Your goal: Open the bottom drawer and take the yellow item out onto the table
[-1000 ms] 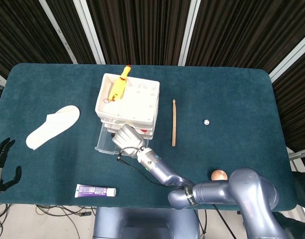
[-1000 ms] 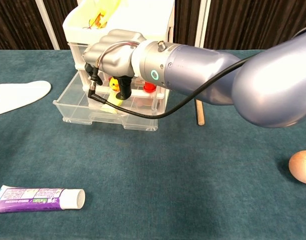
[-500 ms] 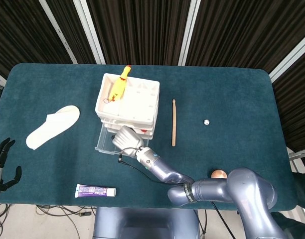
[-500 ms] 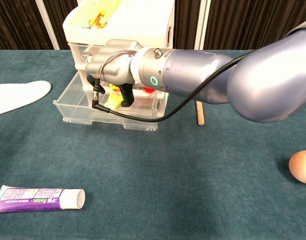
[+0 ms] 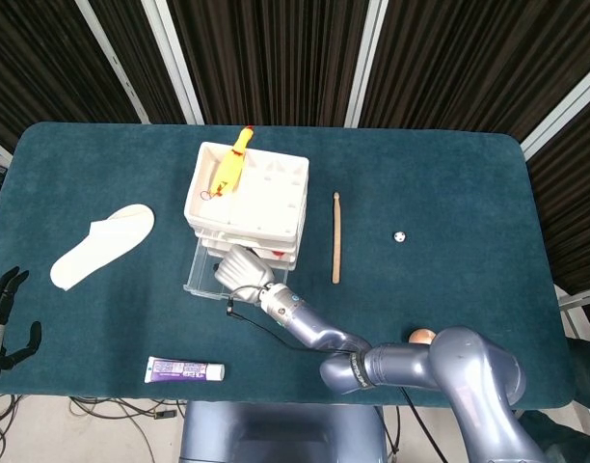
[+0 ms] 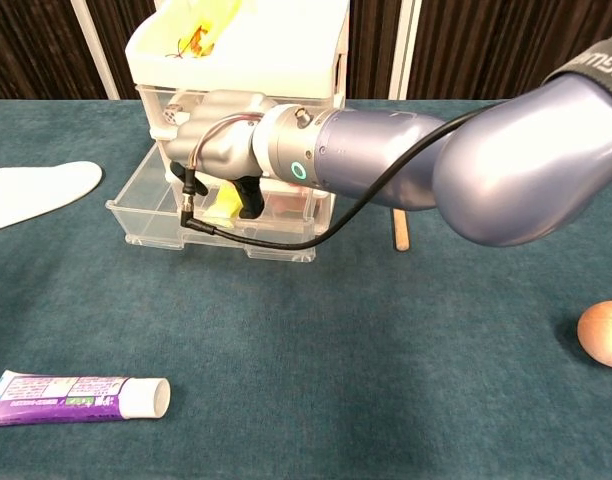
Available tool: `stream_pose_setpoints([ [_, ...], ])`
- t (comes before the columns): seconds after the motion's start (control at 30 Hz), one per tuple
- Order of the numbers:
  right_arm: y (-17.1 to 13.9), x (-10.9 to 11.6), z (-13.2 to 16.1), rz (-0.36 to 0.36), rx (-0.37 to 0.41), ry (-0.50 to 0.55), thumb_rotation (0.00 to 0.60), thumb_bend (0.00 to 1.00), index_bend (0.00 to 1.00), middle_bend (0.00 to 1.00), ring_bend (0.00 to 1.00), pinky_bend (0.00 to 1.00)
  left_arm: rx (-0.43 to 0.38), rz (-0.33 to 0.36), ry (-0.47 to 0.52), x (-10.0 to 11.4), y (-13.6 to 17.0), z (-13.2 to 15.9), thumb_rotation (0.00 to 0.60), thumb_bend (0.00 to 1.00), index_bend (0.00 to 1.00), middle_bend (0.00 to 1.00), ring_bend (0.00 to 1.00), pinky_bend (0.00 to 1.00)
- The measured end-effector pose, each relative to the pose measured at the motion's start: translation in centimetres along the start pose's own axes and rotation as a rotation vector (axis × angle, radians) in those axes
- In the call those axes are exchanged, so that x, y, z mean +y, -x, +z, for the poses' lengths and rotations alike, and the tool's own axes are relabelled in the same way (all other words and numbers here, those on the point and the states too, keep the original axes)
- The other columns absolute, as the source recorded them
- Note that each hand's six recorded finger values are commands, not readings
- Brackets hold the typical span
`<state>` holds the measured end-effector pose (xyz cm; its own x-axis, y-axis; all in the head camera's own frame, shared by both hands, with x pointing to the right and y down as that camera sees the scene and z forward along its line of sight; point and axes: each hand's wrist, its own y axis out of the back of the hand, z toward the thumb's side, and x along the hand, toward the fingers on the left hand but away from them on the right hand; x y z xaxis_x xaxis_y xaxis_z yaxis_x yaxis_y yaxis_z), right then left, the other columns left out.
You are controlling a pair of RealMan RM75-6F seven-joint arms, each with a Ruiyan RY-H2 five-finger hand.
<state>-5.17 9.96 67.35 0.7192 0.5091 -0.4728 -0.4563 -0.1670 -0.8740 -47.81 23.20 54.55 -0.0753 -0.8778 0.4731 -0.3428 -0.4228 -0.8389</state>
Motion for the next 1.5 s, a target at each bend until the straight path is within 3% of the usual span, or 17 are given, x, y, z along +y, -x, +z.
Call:
stream_pose_setpoints([
  [0.83, 0.6, -0.8, 0.5, 0.035, 0.02, 0.007, 0.6, 0.33, 0.46, 1.0, 1.0, 1.0, 0.005, -0.006, 0.008, 0.0, 0.0, 0.0, 0.6, 0.51, 0.03, 0.0, 0.0, 0.0],
  [1.2, 0.6, -1.1, 0.7, 0.055, 0.025, 0.021, 0.6, 0.37, 0.54, 1.0, 1.0, 1.0, 0.008, -0.008, 0.015, 0.0, 0.0, -0.1, 0.6, 0.51, 0.03, 0.0, 0.0, 0.0],
  [1.5, 0.6, 0.0, 0.6, 0.022, 0.011, 0.064, 0.6, 0.38, 0.56, 1.0, 1.0, 1.0, 0.009, -0.011, 0.018, 0.0, 0.0, -0.1, 0.6, 0.51, 0.02, 0.0, 0.0, 0.0],
])
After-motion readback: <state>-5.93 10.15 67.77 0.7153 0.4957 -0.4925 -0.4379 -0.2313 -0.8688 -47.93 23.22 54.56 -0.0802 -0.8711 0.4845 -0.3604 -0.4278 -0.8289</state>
